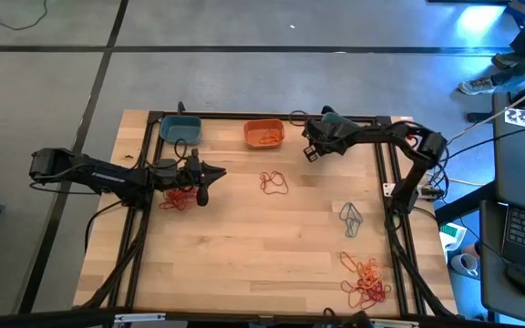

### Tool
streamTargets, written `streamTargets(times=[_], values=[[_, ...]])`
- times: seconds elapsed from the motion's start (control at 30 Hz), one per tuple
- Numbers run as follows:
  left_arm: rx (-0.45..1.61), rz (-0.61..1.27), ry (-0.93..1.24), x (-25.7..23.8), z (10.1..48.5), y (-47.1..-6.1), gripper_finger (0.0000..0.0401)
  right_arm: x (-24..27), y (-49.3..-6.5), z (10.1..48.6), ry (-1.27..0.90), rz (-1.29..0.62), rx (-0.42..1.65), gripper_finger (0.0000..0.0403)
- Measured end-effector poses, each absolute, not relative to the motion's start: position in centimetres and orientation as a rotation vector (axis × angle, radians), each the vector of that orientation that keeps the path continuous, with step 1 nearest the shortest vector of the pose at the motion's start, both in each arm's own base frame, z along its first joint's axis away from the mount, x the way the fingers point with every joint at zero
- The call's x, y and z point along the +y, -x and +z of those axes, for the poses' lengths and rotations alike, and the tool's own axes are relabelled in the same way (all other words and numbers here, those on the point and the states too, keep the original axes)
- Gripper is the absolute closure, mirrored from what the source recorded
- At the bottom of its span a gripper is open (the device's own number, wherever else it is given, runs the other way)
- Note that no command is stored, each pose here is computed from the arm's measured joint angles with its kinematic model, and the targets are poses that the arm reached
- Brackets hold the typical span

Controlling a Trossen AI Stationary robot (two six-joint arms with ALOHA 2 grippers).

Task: Sort rubber bands into baskets
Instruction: Put the red rubber band into the green bin

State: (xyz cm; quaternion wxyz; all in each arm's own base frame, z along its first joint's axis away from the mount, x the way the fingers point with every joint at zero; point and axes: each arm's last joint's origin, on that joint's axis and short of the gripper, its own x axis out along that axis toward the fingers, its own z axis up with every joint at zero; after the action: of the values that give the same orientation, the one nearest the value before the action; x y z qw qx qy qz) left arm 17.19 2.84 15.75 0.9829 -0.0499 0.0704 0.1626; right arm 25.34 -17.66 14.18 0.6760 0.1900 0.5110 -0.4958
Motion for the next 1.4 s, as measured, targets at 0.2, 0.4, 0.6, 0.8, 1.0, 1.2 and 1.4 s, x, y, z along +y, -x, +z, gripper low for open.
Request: streamTargets(times=[0.2, 0.4, 0.6, 0.8, 1.0, 1.2, 1.4], values=[[0.141, 0.327, 0.100, 2.8, 15.8, -17.2, 0.0356, -18.5, -25.0, 13.2, -0.428, -1.107, 1.190, 0.0288], [0.140, 0.327, 0.100, 2.8, 15.8, -17.2, 0.0356, -18.9, -25.1, 12.3, -0.401, -1.080, 1.235, 0.0299], [0.140, 0.326, 0.096, 2.8, 15.8, -17.2, 0.0356, -18.7, -25.1, 12.2, -0.377, -1.010, 1.274, 0.0383], [0.138, 0.326, 0.089, 2.8, 15.8, -17.2, 0.0356, -18.7, -25.1, 12.2, -0.342, -0.978, 1.299, 0.0385], [0.139, 0.326, 0.091, 2.8, 15.8, -17.2, 0.0356, -17.6, -25.6, 12.9, -0.301, -0.928, 1.292, 0.0398], [0.144, 0.325, 0.098, 2.8, 15.7, -17.2, 0.0356, -15.8, -26.0, 14.5, -0.318, -0.816, 1.274, 0.0400], [0.145, 0.326, 0.104, 2.8, 15.7, -17.2, 0.0356, -15.1, -26.2, 15.1, -0.350, -0.703, 1.266, 0.0401]])
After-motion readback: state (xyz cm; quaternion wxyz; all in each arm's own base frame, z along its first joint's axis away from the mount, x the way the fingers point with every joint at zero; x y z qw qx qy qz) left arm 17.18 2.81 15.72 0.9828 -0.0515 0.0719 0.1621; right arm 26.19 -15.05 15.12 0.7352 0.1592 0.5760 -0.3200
